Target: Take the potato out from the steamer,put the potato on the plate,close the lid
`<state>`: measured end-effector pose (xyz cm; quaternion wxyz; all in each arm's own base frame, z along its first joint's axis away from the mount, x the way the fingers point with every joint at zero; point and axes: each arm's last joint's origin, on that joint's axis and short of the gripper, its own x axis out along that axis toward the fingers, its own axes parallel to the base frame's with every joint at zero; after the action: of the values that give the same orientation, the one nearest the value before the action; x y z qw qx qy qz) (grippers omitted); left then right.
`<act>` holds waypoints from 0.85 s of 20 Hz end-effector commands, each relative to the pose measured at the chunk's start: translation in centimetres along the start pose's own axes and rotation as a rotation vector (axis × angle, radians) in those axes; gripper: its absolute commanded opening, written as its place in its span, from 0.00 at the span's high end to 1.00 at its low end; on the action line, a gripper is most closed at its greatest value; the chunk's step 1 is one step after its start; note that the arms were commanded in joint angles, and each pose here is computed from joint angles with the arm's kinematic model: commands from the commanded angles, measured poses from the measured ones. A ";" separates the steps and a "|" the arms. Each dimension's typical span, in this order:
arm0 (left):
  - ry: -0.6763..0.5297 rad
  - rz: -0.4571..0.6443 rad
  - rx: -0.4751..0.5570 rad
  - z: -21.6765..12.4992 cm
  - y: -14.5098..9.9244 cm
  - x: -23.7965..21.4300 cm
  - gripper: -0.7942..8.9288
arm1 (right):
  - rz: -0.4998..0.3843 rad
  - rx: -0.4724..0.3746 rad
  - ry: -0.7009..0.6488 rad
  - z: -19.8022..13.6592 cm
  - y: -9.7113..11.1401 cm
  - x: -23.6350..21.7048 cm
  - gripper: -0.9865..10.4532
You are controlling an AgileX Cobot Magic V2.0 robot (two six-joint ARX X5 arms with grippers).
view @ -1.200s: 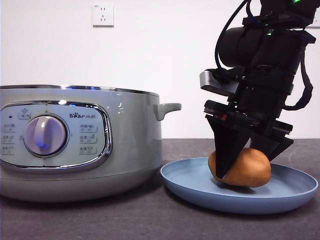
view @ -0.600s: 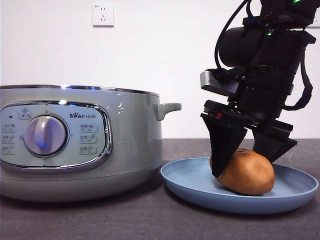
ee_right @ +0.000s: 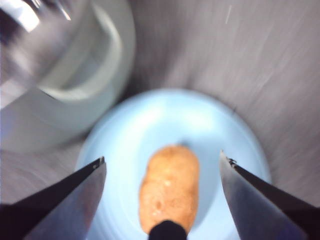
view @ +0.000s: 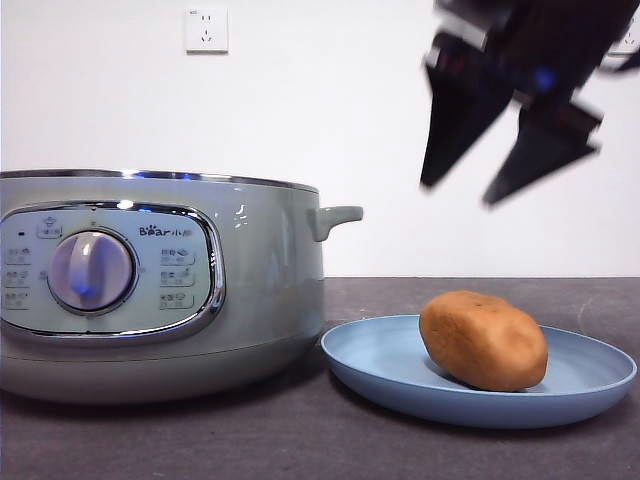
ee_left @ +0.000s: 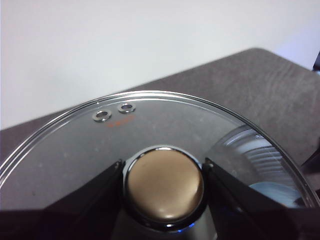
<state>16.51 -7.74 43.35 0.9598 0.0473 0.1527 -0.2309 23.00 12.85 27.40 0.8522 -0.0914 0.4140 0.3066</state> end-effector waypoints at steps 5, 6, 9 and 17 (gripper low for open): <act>0.075 -0.003 -0.007 -0.2 0.1 4.4 0.93 | -0.094 -0.023 -0.255 -0.4 1.1 -7.7 0.58; 0.108 -0.005 -0.008 -0.5 0.2 5.4 0.93 | -0.096 -0.019 -0.294 -0.7 1.3 -8.9 0.58; 0.179 -0.035 -0.015 -1.4 0.1 7.9 0.93 | -0.112 -0.015 -0.372 -1.4 1.5 -11.3 0.58; 0.266 -0.082 -0.027 -2.8 -0.6 11.1 0.93 | -0.138 0.003 -0.384 -2.3 1.2 -12.7 0.58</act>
<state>24.88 -12.42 36.47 0.9141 0.0675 0.3102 -0.2524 14.79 7.23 35.70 0.9338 -0.0627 0.2370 0.2605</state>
